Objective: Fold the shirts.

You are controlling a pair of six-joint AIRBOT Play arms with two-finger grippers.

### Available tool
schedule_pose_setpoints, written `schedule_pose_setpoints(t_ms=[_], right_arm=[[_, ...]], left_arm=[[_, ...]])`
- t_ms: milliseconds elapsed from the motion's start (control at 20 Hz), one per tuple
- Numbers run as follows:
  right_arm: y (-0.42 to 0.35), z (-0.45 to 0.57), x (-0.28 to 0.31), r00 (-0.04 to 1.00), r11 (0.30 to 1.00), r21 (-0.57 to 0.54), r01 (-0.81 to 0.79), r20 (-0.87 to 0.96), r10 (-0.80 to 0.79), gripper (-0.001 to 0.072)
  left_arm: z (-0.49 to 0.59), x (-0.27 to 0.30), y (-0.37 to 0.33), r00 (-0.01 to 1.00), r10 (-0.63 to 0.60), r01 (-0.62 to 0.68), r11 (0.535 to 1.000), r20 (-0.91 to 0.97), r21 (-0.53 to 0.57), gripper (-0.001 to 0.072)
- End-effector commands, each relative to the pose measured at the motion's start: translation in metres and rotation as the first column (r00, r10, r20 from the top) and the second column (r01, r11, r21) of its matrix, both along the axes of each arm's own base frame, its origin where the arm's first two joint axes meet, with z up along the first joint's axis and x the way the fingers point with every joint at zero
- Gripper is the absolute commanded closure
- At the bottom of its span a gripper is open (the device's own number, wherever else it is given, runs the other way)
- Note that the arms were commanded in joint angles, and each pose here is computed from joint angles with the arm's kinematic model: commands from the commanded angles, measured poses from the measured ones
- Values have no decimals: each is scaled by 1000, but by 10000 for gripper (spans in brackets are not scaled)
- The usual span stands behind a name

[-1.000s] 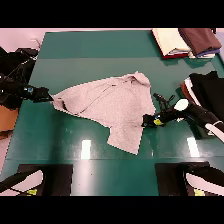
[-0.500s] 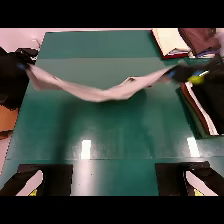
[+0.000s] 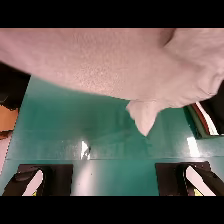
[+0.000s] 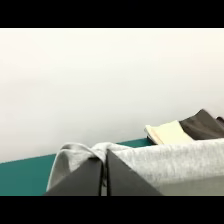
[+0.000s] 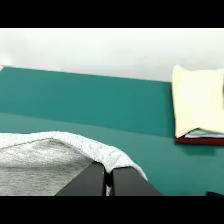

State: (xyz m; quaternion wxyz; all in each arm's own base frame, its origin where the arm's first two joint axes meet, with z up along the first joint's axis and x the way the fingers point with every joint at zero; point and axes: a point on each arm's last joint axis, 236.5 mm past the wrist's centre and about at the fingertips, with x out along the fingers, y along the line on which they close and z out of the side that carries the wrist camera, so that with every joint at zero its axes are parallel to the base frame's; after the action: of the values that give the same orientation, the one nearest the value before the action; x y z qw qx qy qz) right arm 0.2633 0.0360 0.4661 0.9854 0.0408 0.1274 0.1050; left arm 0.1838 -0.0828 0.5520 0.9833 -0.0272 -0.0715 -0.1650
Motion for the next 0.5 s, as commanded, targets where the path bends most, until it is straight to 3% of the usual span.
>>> schedule_pose_setpoints(t_ms=[0, 200, 450], right_arm=[[-8, 7, 0, 1000, 1000, -18, 24, -10, -24, 695], [5, -75, 61, 965, 994, 75, -76, -246, 92, 695], [18, -260, 147, 735, 997, -8, -72, -677, 48, 695]], left_arm=[[2, -2, -1, 1000, -7, 6, 1000, -17, -17, 688], [-100, 93, 10, 921, -46, 28, 998, -386, -51, 688], [-301, 207, 31, 603, -98, -33, 989, -792, -147, 687]])
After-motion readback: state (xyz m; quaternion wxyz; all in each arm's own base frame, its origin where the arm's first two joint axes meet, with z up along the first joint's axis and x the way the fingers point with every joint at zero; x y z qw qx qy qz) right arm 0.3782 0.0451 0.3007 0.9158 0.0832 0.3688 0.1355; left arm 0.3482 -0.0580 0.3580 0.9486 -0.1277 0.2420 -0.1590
